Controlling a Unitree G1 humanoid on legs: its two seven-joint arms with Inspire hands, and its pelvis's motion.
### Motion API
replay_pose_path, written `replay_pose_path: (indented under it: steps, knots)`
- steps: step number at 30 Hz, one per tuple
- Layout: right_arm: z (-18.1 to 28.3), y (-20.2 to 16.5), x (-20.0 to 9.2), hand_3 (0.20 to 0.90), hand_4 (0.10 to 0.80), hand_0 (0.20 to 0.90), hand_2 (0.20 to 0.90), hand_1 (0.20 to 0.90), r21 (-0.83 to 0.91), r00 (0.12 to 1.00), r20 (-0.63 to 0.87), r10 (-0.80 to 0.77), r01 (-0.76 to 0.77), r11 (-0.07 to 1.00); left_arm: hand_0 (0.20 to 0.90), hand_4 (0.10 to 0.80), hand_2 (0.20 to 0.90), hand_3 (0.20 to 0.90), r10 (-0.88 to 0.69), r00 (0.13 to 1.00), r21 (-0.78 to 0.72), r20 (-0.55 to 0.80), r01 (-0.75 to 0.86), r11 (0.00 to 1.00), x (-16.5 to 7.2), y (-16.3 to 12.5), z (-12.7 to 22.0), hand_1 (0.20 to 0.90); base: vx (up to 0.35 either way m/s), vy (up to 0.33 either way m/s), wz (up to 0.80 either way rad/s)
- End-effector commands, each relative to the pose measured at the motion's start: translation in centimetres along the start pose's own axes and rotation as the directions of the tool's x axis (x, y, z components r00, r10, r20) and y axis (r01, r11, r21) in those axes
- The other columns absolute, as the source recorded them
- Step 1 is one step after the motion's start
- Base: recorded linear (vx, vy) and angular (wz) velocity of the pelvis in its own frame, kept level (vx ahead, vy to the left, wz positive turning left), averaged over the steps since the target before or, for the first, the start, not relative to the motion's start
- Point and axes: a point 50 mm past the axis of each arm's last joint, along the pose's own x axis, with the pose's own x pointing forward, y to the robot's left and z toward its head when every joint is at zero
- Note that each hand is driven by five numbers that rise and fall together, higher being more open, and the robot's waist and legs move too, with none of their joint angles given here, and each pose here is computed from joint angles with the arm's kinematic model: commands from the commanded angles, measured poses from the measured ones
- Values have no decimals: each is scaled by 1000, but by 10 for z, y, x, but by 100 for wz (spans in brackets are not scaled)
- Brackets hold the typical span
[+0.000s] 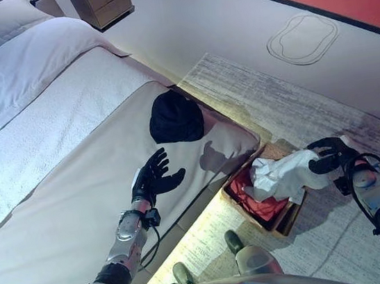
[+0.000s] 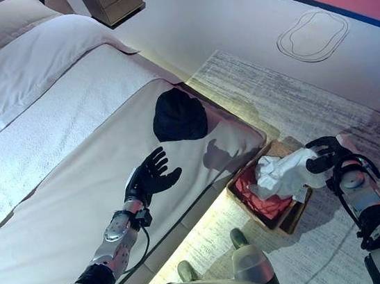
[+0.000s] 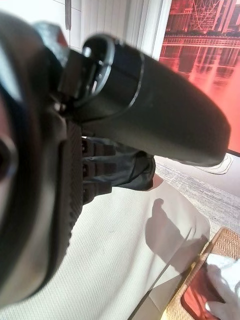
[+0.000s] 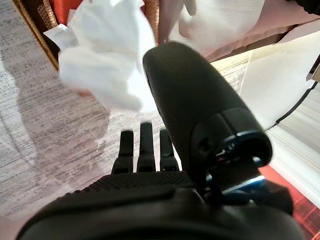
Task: Pick up the clothes from the bed and place them into the basket
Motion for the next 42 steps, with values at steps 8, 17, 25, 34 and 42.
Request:
replay_pose_path:
  steps: [8,17,25,34,42]
  knots:
    - [41,-44,8,900,800,900,900,900,52,969,152,-197,191,980,900,800,900,900,-86,972,49,219,77,996,16,-11,44,900,0,0,0]
    - [109,-78,1,900,800,900,900,900,1,861,366,-353,379,925,900,800,900,900,-88,963,78,254,70,995,14,-10,50,900,16,-8,8]
    - [176,-144,-13,900,800,900,900,900,23,758,475,-448,498,867,900,800,900,900,-176,930,195,322,117,974,11,-15,66,900,-3,3,28]
    - [263,-205,-54,900,800,900,900,900,189,557,574,-600,623,759,900,800,900,900,-226,859,211,459,142,967,7,-24,92,900,-130,17,31]
    - [305,-214,-81,900,800,900,900,900,276,459,607,-648,643,714,900,800,900,900,-232,801,185,551,154,971,-1,-26,114,900,-63,-61,27]
